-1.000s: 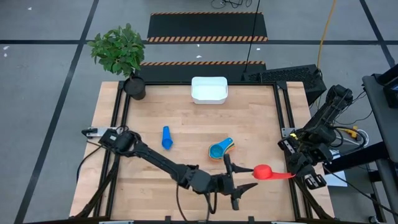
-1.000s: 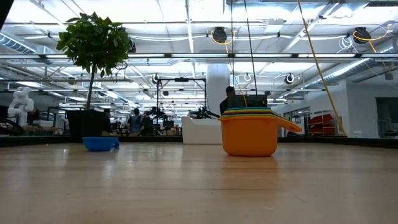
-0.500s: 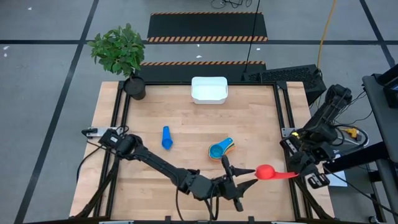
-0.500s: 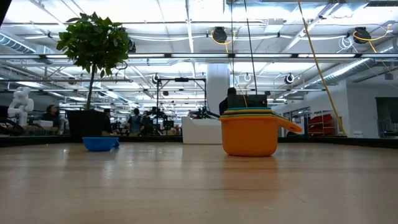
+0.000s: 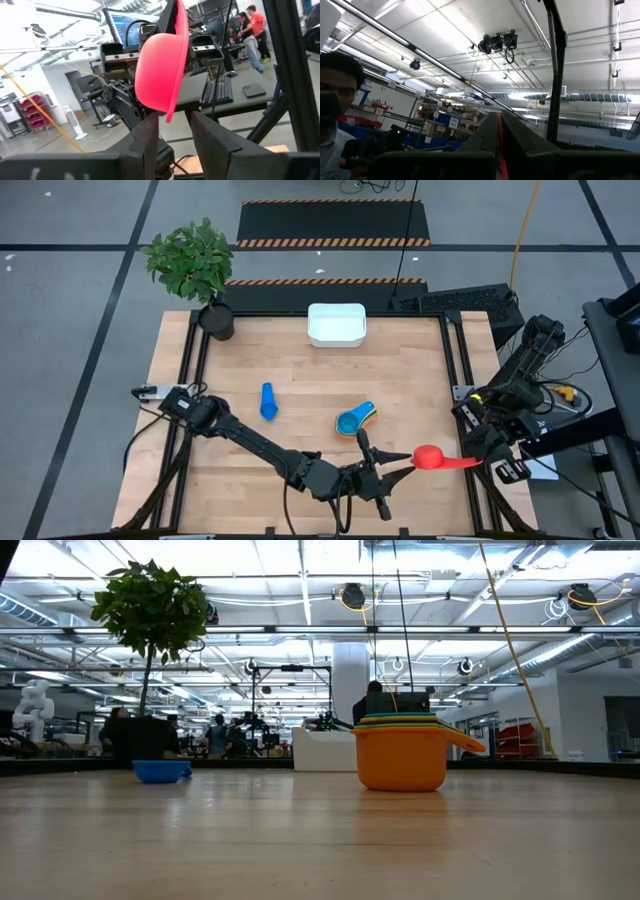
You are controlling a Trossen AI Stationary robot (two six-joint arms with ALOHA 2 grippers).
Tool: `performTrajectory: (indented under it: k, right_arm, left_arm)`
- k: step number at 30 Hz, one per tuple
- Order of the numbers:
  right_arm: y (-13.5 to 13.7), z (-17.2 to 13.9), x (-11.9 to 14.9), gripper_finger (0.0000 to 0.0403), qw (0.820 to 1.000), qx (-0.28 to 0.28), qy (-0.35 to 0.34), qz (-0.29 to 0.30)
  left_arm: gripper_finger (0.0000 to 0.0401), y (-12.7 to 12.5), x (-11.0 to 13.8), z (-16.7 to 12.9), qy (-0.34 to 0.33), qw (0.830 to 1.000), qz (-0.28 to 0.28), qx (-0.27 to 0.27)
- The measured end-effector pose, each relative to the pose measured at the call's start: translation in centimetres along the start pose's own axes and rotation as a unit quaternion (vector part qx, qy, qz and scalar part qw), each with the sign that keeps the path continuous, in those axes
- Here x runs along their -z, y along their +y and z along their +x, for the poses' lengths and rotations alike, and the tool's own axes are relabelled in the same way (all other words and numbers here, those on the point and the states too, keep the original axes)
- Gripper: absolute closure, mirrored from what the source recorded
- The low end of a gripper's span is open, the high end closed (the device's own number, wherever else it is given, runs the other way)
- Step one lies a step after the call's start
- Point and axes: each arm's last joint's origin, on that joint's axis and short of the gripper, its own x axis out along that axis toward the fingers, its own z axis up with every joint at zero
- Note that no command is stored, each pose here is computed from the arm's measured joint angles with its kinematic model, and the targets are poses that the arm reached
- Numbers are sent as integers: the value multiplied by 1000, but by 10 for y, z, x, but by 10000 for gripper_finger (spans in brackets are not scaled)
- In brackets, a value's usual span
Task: Nest measuring cups in basket
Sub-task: Stack the red measuring cup on top of the light blue measuring cup
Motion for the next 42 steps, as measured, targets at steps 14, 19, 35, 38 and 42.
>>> performTrajectory:
  k: [14, 19, 35, 38, 42]
  right_arm:
    - [0, -11, 4, 403, 999, 13, -36, 2]
    - [-1, -11, 4, 403, 999, 24, -34, 2]
    - [-3, -11, 8, 353, 997, 78, 0, 5]
    - [-4, -11, 8, 316, 996, 87, 3, 9]
    - [-4, -11, 8, 265, 995, 96, 3, 18]
  left_arm:
    - [367, 4, 1, 4, -12, 1000, -18, 12]
    - [392, 6, 1, 5, -18, 1000, -21, 7]
    - [399, 6, -3, 2, -8, 999, -38, -11]
    - [400, 5, -10, -3, -5, 999, -42, -24]
    - [400, 5, -26, -14, 11, 998, -37, -45]
